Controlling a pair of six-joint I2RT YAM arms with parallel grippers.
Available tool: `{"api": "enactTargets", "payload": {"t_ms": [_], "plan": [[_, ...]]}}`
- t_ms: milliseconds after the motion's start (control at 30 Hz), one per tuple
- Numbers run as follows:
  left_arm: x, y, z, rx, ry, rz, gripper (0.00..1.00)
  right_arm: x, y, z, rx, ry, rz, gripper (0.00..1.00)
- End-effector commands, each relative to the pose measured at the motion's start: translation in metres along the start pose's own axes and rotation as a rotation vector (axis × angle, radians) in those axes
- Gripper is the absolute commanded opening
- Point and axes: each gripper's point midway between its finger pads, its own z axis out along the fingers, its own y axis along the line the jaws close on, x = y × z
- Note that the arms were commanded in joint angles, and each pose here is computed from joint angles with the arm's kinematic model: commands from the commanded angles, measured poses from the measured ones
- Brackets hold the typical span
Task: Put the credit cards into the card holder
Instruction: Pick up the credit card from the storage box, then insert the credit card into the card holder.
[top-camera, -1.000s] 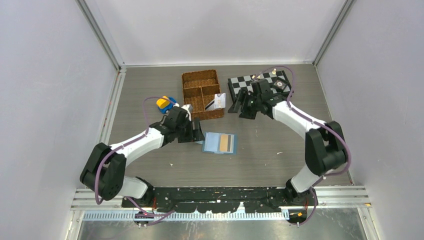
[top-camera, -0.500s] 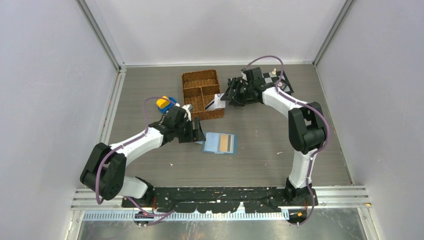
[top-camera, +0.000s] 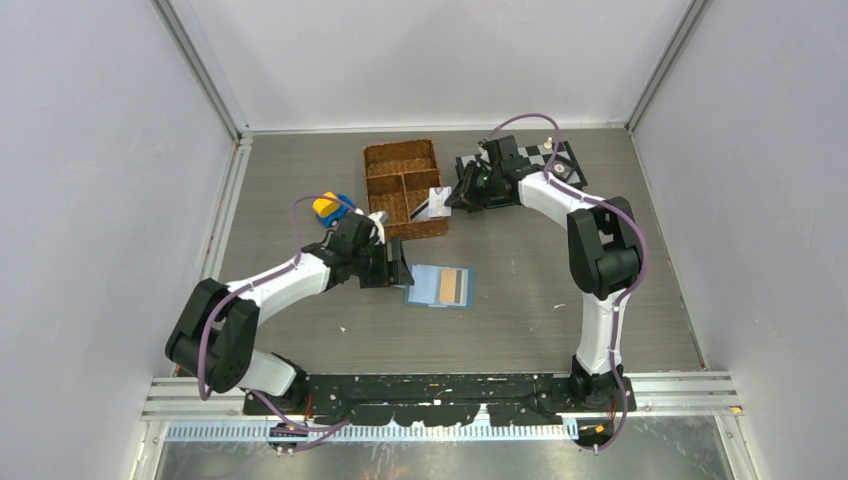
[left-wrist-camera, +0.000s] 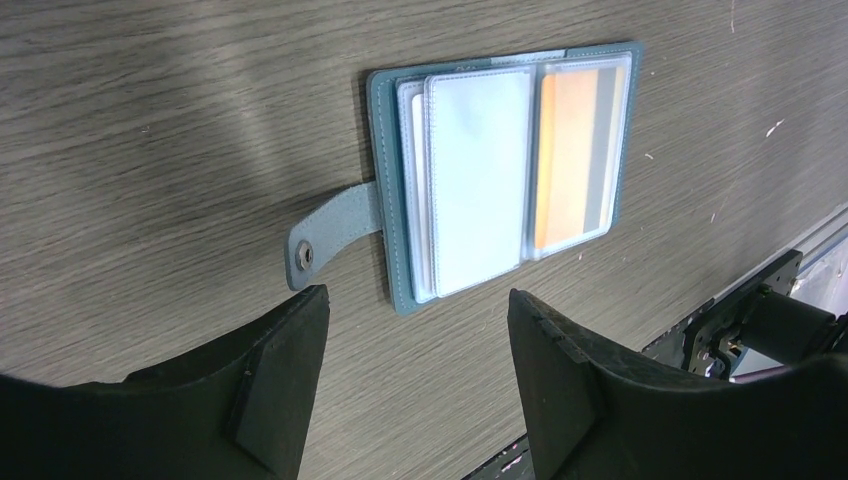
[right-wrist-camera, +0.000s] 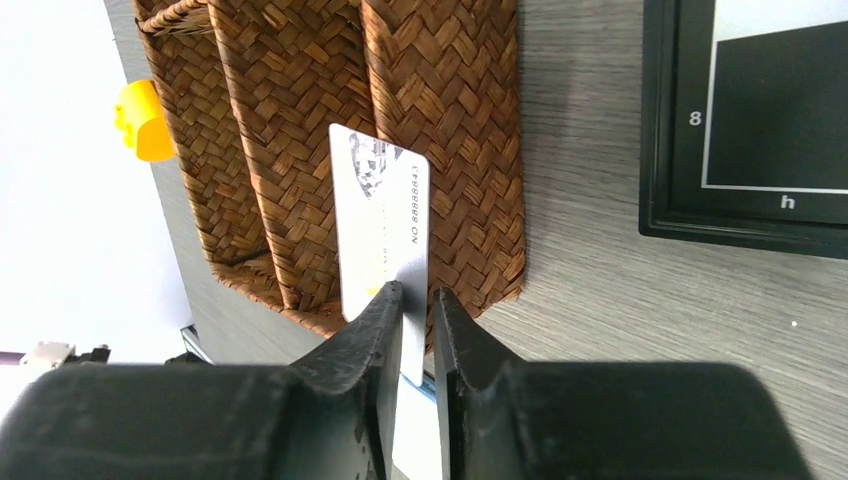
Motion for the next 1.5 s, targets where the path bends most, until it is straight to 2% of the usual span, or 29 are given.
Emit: {"api": "enactTargets", "payload": {"t_ms": [0, 233, 667, 833, 1033, 1300, 1467], "plan": [[-0.007, -0.006, 0.004, 0.033, -0.011, 0.006, 0.68, -0.015, 0.013, -0.009, -0.019, -0.047, -0.026, 0.18], [-0.009, -0.006, 0.008, 0.035, -0.008, 0.001, 0.68, -0.019, 0.015, -0.018, -0.022, -0.064, -0.022, 0.01], [-0.009, -0.006, 0.012, 0.041, -0.01, -0.006, 0.67, -0.029, 0.051, -0.06, -0.099, -0.141, -0.056, 0.01], [-0.008, -0.006, 0.017, 0.053, -0.002, -0.018, 0.63, -0.017, 0.059, -0.091, -0.117, -0.171, -0.058, 0.01], [-0.003, 0.002, 0.024, 0.027, 0.015, -0.02, 0.58, 0.031, 0.045, -0.12, -0.128, -0.153, -0.006, 0.0], [0.004, 0.013, 0.031, -0.01, 0.033, -0.03, 0.52, 0.119, 0.02, -0.105, -0.2, -0.01, 0.062, 0.0], [0.006, 0.017, 0.033, -0.024, 0.036, -0.033, 0.5, 0.145, 0.022, -0.09, -0.257, 0.034, 0.056, 0.01]]}}
